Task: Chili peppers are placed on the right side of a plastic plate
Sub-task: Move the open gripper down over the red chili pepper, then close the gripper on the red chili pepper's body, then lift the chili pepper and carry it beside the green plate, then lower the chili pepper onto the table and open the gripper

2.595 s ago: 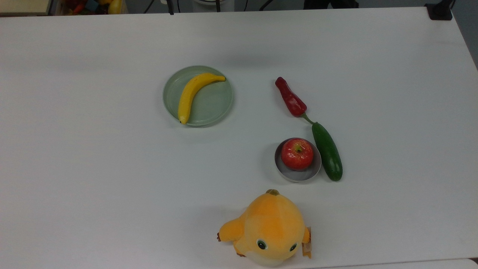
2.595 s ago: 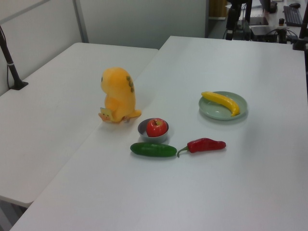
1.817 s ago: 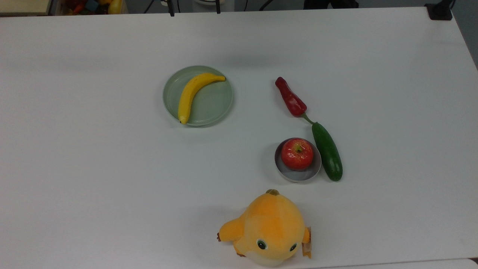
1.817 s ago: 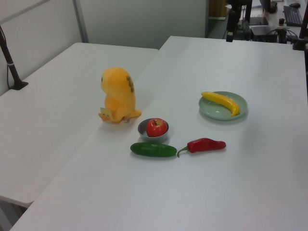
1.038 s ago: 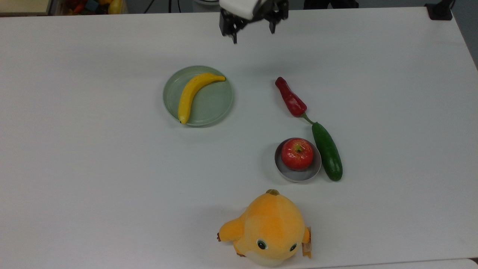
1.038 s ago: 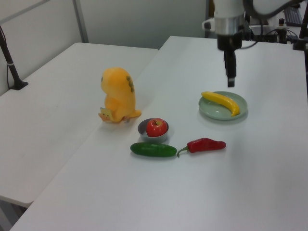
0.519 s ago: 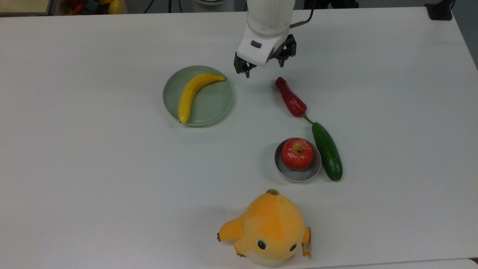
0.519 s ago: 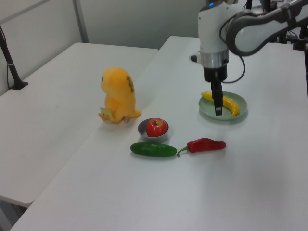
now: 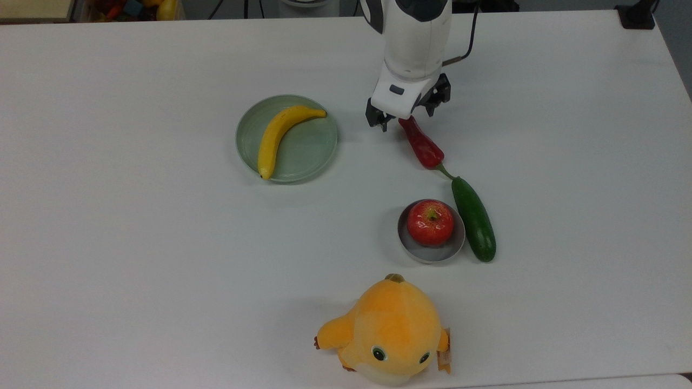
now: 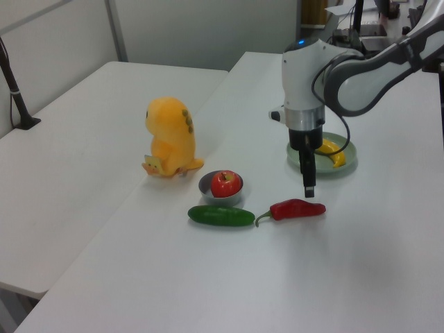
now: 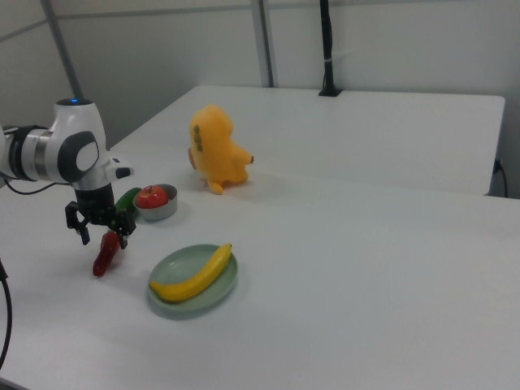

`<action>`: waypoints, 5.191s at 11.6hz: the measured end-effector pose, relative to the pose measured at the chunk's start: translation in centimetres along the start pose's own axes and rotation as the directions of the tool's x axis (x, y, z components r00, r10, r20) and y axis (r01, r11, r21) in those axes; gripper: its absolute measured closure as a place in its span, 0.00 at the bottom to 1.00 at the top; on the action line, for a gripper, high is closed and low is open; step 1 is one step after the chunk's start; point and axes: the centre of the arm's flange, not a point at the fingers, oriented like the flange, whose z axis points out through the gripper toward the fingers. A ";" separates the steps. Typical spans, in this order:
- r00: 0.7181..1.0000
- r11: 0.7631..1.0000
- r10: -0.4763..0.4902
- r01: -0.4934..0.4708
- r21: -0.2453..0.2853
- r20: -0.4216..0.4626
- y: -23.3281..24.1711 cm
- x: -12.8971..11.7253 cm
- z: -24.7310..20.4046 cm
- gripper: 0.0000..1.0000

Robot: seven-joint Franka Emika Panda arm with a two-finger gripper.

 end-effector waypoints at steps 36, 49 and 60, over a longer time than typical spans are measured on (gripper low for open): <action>0.962 0.981 0.173 -0.187 -0.049 -0.213 28.8 -10.8 -17.8 0.68; 0.975 0.976 0.207 -0.211 -0.044 -0.086 36.3 -12.9 0.1 0.66; 0.838 0.862 0.503 -0.506 0.045 -0.210 33.7 -12.6 -16.5 0.00</action>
